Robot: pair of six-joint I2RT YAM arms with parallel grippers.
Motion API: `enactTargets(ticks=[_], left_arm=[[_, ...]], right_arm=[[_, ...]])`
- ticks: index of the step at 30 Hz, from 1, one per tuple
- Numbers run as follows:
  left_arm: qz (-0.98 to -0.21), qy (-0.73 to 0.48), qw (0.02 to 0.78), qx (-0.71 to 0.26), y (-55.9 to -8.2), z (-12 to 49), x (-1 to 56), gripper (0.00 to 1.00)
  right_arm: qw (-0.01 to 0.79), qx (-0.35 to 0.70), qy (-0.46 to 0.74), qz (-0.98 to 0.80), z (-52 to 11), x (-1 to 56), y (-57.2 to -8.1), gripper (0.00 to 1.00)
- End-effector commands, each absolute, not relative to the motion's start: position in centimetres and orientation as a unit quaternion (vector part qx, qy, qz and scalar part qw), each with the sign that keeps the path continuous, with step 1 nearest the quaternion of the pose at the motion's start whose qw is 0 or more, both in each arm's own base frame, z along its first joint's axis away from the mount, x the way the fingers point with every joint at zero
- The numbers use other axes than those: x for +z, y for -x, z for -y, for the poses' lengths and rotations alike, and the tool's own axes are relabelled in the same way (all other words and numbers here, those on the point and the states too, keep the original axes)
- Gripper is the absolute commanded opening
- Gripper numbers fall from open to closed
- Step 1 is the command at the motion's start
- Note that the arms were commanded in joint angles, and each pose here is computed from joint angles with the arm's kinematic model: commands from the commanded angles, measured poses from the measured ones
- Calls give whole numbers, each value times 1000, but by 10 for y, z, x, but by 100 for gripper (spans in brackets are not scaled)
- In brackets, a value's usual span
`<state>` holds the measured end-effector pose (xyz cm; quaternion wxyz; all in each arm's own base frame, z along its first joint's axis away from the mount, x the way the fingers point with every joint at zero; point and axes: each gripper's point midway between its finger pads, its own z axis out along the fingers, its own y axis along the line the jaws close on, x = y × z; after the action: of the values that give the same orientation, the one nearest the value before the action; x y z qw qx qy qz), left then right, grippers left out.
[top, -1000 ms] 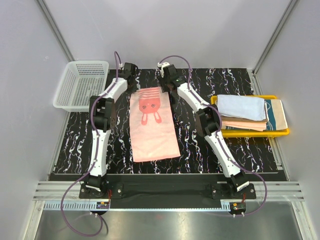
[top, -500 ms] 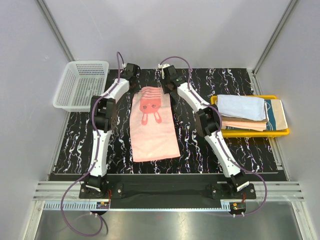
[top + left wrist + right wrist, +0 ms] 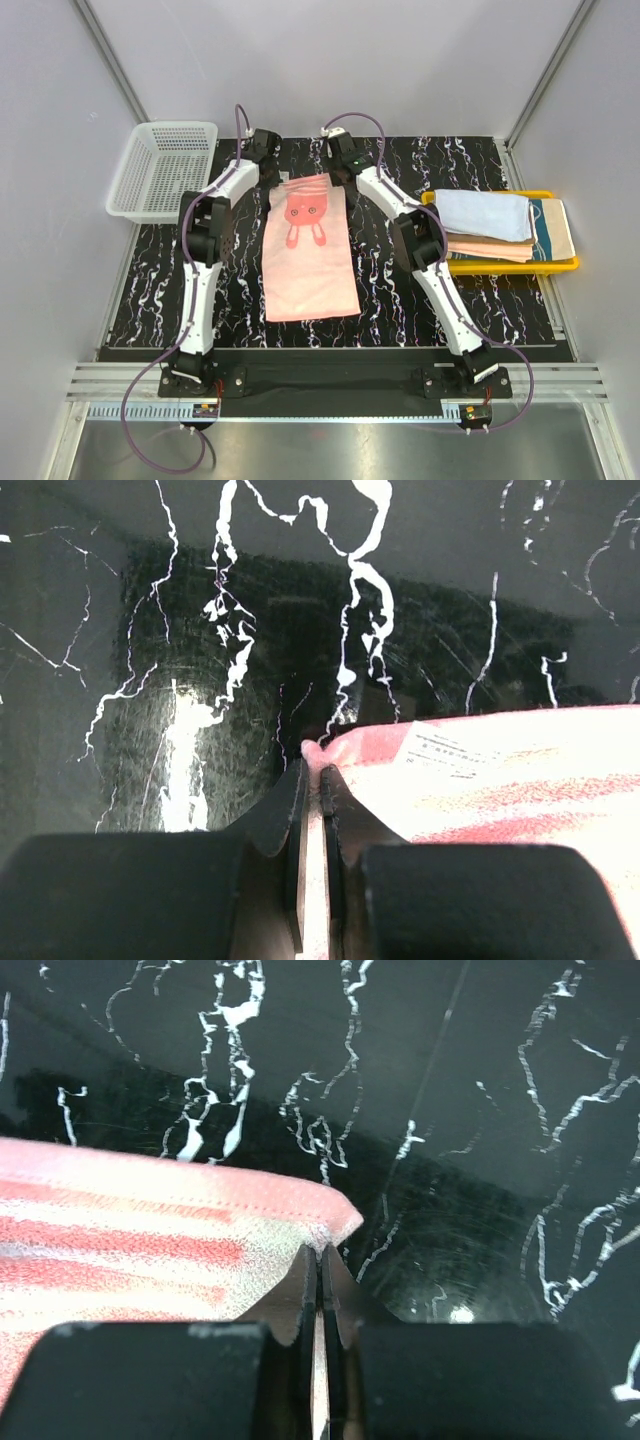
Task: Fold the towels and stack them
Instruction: Fold the towel
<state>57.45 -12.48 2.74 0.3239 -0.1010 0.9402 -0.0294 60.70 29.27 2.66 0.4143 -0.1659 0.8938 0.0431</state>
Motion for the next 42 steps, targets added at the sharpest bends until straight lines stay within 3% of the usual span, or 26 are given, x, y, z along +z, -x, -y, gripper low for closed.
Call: enactTargets(ticks=[1, 8, 16, 31, 42], left_arm=[[-905, 107, 412, -29, -595, 114, 99, 0], [-876, 112, 466, -57, -608, 109, 151, 0], [-861, 92, 487, -117, -597, 124, 185, 0], [-864, 85, 466, -170, -488, 159, 172, 0], [-895, 87, 427, -95, -419, 156, 136, 0]], right_arm=[[501, 29, 141, -854, -281, 116, -628, 0], [540, 45, 124, -831, -278, 178, -625, 0], [530, 77, 108, -837, -276, 189, -598, 0], [466, 83, 80, -877, -267, 146, -497, 0], [420, 110, 47, -900, -262, 122, -427, 0]])
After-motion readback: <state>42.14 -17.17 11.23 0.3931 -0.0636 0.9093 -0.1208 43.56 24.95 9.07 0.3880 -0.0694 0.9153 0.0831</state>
